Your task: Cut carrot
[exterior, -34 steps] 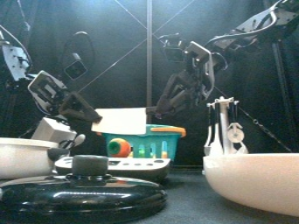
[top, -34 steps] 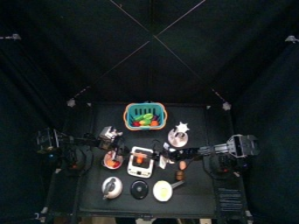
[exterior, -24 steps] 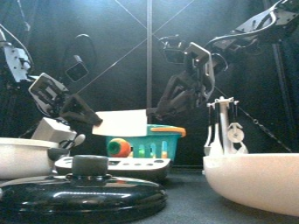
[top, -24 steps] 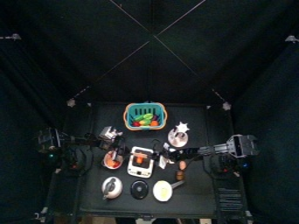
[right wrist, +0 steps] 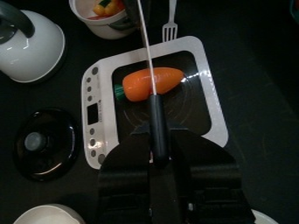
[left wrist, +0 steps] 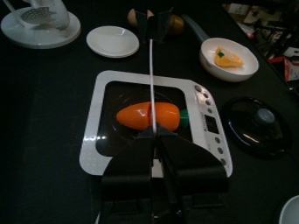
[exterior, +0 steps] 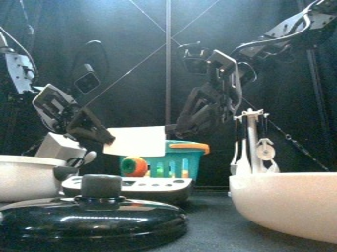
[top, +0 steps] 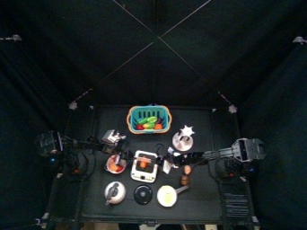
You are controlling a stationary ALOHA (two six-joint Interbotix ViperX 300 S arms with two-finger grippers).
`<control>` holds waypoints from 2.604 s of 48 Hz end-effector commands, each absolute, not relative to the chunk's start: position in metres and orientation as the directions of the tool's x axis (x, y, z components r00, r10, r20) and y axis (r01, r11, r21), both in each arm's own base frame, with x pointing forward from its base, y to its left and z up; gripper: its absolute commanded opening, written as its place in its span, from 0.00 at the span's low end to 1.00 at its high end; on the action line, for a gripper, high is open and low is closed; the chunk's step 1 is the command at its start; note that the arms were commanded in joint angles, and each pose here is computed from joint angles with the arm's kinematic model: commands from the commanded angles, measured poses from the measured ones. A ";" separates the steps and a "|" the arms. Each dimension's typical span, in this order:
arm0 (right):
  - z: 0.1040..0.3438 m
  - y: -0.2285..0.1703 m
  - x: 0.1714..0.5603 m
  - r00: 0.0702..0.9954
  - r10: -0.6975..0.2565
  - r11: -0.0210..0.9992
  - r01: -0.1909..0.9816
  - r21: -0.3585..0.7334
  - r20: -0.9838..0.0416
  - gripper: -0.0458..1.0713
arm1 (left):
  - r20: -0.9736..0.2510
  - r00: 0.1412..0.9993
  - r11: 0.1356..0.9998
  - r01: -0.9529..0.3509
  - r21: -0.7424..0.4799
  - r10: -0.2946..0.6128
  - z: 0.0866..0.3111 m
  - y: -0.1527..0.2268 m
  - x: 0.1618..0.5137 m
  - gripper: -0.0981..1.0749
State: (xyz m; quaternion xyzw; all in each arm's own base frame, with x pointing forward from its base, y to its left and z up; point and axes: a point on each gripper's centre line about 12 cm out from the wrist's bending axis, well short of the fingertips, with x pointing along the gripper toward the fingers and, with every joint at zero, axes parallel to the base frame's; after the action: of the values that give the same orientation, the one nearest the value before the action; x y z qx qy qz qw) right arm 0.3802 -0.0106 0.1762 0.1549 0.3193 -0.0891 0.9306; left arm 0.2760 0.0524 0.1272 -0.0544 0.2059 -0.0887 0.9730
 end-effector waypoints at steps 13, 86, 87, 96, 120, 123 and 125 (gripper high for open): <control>0.180 -0.005 0.382 0.786 -0.057 0.932 0.262 0.249 -0.615 0.38 | -0.427 0.888 0.983 0.125 -0.134 -0.171 0.123 0.056 0.274 0.44; 0.153 -0.010 0.386 0.740 -0.069 0.927 0.295 0.231 -0.669 0.38 | -0.531 0.841 0.991 0.042 -0.128 -0.105 0.105 0.065 0.272 0.44; 0.153 -0.009 0.386 0.740 -0.068 0.927 0.294 0.231 -0.669 0.38 | -0.531 0.841 0.991 0.042 -0.128 -0.105 0.105 0.065 0.272 0.44; 0.153 -0.010 0.386 0.740 -0.070 0.927 0.296 0.230 -0.669 0.38 | -0.530 0.842 0.991 0.042 -0.127 -0.104 0.105 0.065 0.272 0.44; 0.154 -0.010 0.386 0.741 -0.070 0.927 0.296 0.231 -0.668 0.38 | -0.530 0.842 0.992 0.044 -0.121 -0.102 0.106 0.065 0.272 0.44; 0.154 -0.010 0.386 0.742 -0.070 0.927 0.296 0.231 -0.667 0.38 | -0.528 0.843 0.992 0.040 -0.123 -0.100 0.107 0.066 0.272 0.44; 0.154 -0.010 0.386 0.742 -0.070 0.927 0.296 0.231 -0.667 0.38 | -0.530 0.842 0.992 0.042 -0.121 -0.101 0.106 0.066 0.272 0.44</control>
State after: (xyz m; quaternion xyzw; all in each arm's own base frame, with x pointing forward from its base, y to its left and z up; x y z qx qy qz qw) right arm 0.3862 -0.0103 0.1464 0.1616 0.3542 -0.0993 0.9157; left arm 0.2751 0.0641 0.1077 -0.0536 0.2727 -0.0424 0.9597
